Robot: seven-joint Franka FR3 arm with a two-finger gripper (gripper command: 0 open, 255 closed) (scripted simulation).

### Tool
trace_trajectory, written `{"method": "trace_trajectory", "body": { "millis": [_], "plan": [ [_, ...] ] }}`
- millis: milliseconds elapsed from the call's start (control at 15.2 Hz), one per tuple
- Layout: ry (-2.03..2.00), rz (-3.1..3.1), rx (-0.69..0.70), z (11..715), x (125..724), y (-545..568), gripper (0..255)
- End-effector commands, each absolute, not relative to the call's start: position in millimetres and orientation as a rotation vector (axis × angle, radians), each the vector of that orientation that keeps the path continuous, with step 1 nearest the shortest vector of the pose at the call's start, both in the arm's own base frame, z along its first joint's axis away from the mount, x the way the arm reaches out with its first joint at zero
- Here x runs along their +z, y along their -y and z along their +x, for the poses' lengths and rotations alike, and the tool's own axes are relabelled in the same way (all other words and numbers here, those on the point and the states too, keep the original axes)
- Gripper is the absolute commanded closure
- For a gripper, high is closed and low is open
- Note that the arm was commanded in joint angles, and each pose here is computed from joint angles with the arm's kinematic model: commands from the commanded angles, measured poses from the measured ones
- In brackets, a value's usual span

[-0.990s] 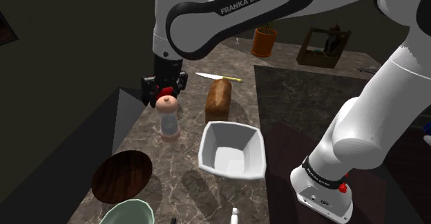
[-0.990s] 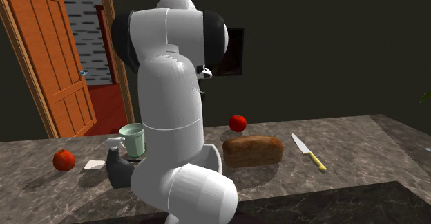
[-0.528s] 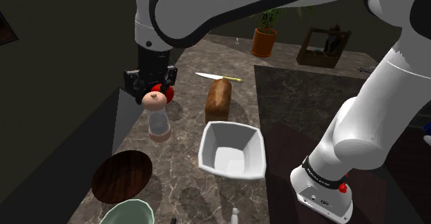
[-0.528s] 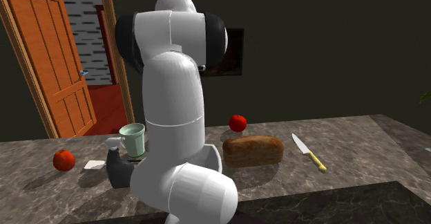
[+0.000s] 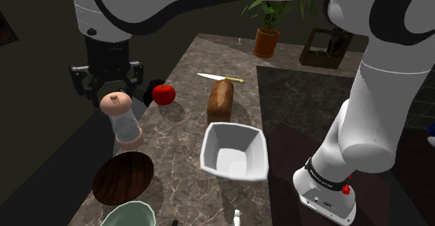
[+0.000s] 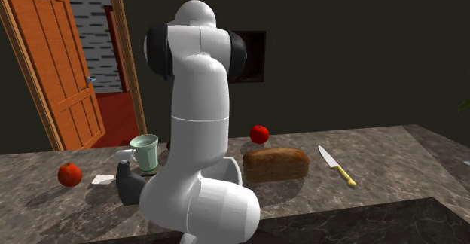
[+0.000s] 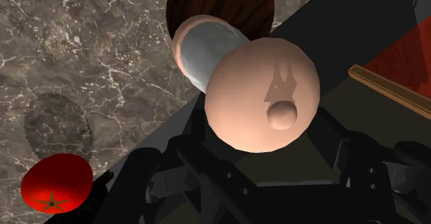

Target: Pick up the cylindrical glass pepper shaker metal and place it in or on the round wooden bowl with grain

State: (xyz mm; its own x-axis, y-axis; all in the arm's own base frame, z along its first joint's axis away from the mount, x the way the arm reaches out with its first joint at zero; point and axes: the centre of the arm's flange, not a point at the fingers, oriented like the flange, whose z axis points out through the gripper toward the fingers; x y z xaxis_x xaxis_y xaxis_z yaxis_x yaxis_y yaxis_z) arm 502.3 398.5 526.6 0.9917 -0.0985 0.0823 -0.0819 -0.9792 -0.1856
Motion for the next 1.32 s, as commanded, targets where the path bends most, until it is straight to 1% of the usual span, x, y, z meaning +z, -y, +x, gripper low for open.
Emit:
{"method": "trace_trajectory", "body": {
  "millis": [0, 198, 1254],
  "plan": [
    [-0.139, -2.953, -0.136, 506.1, 536.5, -425.2, 255],
    [-0.139, -2.953, -0.136, 510.0, 546.6, -451.4, 255],
    [-0.139, -2.953, -0.136, 510.0, 462.1, -451.4, 255]
  ]
}}
